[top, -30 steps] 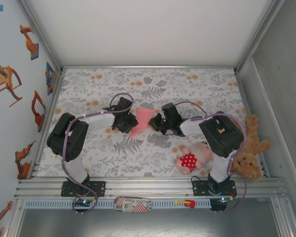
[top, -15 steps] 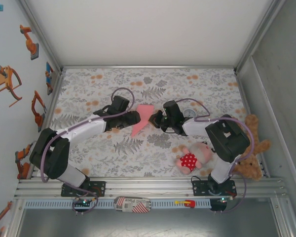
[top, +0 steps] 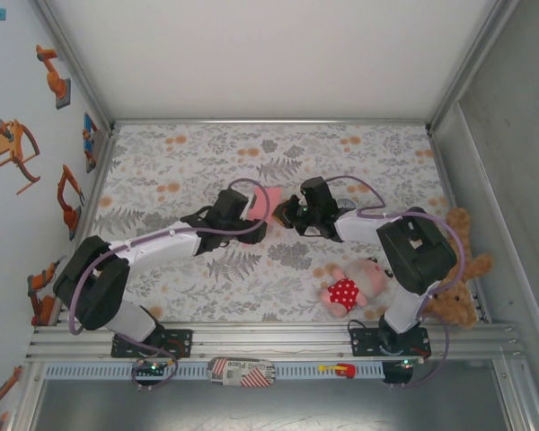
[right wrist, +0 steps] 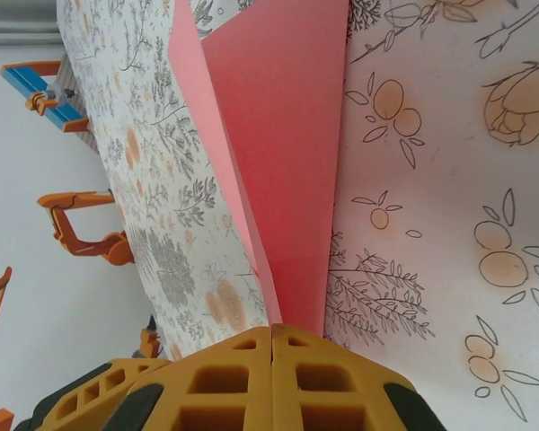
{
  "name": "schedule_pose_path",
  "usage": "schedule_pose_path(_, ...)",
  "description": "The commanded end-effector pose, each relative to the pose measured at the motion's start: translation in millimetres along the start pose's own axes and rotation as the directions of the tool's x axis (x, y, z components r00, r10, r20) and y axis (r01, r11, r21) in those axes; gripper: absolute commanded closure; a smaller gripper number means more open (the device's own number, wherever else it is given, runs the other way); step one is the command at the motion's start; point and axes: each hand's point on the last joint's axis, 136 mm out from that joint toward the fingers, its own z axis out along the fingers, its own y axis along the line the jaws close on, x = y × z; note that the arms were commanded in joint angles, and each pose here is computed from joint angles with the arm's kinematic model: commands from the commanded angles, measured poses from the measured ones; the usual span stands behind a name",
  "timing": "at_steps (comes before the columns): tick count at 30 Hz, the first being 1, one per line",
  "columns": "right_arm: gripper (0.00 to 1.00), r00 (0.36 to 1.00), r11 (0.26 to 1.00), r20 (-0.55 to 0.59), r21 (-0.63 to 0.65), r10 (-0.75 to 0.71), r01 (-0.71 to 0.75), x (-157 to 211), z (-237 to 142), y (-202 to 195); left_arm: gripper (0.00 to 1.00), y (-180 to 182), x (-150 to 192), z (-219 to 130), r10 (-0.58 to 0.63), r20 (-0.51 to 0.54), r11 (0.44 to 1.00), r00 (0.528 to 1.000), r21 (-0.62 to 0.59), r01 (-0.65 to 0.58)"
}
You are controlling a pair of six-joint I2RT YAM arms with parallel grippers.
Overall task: Fold a paper plane with a square sheet of paper (pick it up from the middle)
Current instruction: Fold the wing for the fifth time at the center of the table.
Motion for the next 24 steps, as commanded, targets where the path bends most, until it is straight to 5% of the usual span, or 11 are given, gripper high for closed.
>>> schedule_pose_path(1, 1.0, 1.0, 0.999, -0.01, -0.037, 0.012, -0.013, -3, -6, 19, 0.3, 4, -4, 9, 0.16, 0.021, 0.984, 0.987, -0.078, -0.157)
schedule_pose_path(10, 1.0, 0.999, 0.997, -0.018, -0.064, 0.04, -0.041, -8, -8, 23, 0.43, -1, 1, 31, 0.34, -0.007, 0.928, 0.94, -0.159, -0.337)
schedule_pose_path(24, 1.0, 0.996, 0.995, -0.047, -0.062, 0.081, -0.084, -7, -2, 18, 0.58, -2, 2, 43, 0.394, -0.007, 0.898, 0.919, -0.209, -0.387)
